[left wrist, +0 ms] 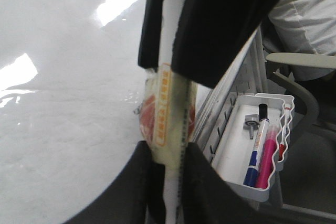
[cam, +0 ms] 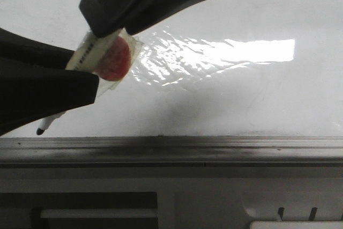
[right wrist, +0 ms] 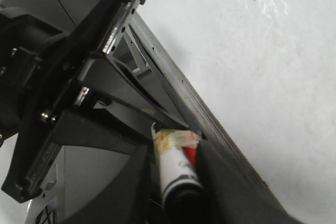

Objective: Write number 9 on whiteboard

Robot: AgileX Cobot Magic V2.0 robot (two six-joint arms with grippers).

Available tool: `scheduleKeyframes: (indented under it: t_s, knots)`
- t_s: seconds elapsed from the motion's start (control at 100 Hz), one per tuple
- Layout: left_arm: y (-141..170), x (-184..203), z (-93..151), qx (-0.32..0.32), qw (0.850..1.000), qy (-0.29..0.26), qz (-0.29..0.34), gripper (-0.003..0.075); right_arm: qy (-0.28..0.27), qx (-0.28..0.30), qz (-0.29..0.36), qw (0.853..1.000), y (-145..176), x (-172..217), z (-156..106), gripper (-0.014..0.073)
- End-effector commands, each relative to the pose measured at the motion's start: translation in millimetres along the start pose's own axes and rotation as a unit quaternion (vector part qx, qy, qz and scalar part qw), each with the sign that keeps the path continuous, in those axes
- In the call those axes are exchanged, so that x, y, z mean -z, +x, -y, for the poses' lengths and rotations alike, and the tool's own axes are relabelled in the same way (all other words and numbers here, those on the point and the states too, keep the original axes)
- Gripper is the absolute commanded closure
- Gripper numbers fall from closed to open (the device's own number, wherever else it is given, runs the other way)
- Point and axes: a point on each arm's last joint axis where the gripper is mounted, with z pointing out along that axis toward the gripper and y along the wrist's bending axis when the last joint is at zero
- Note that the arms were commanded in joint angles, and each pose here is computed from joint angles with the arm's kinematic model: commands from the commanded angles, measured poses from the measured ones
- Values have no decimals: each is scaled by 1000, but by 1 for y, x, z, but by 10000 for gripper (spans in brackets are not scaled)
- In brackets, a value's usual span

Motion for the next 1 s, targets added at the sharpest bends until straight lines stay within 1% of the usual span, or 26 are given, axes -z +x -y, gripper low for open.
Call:
scheduleKeyframes:
  t_s: [0.0,0.09,0.14,0.19,0.2,0.22,0.26,0.27,0.29,0.33,0.37,0.43,0.51,0.65,0.72,0.83,0.93,0.99]
  knots:
    - [-17,-1,-5,4,998,-12,59,740,6,7,53,999,-18,10,-1,545]
    - [-17,-1,-5,4,998,-12,59,731,8,7,58,998,-19,10,0,631]
    - [-17,-1,-5,4,998,-12,59,692,8,7,58,998,-19,10,0,661]
    - [-17,-1,-5,4,998,-12,59,613,8,7,58,998,-19,10,0,671]
    - [-17,-1,-5,4,998,-12,59,613,8,7,58,998,-19,10,0,672]
    - [-17,-1,-5,4,998,-12,59,566,8,7,58,998,-19,10,0,672]
    - [-17,-1,-5,4,998,-12,59,498,8,7,58,998,-19,10,0,672]
    - [-17,-1,-5,4,998,-12,59,498,8,7,58,998,-19,10,0,672]
    - [-17,-1,-5,4,998,-12,59,460,8,7,58,998,-19,10,0,672]
    - [-17,-1,-5,4,998,-12,59,416,8,7,58,998,-19,10,0,672]
    - [-18,0,-5,7,998,-13,61,392,8,7,57,998,-19,10,0,672]
    - [-21,3,-6,18,997,-15,69,385,8,7,57,998,-19,10,0,672]
    - [-26,11,-7,18,996,-26,80,385,8,7,57,998,-19,10,0,672]
    - [-32,32,-12,27,995,-69,65,385,13,5,64,998,-20,10,2,672]
    - [-36,44,-14,41,993,-90,70,385,23,2,77,997,-22,12,6,672]
    - [-46,63,-15,57,986,-114,105,385,45,-6,102,994,-27,14,16,671]
    - [-52,74,-15,53,982,-124,132,385,57,-13,117,991,-31,17,22,671]
    - [-54,80,-15,64,978,-131,147,385,60,-14,122,991,-35,19,24,671]
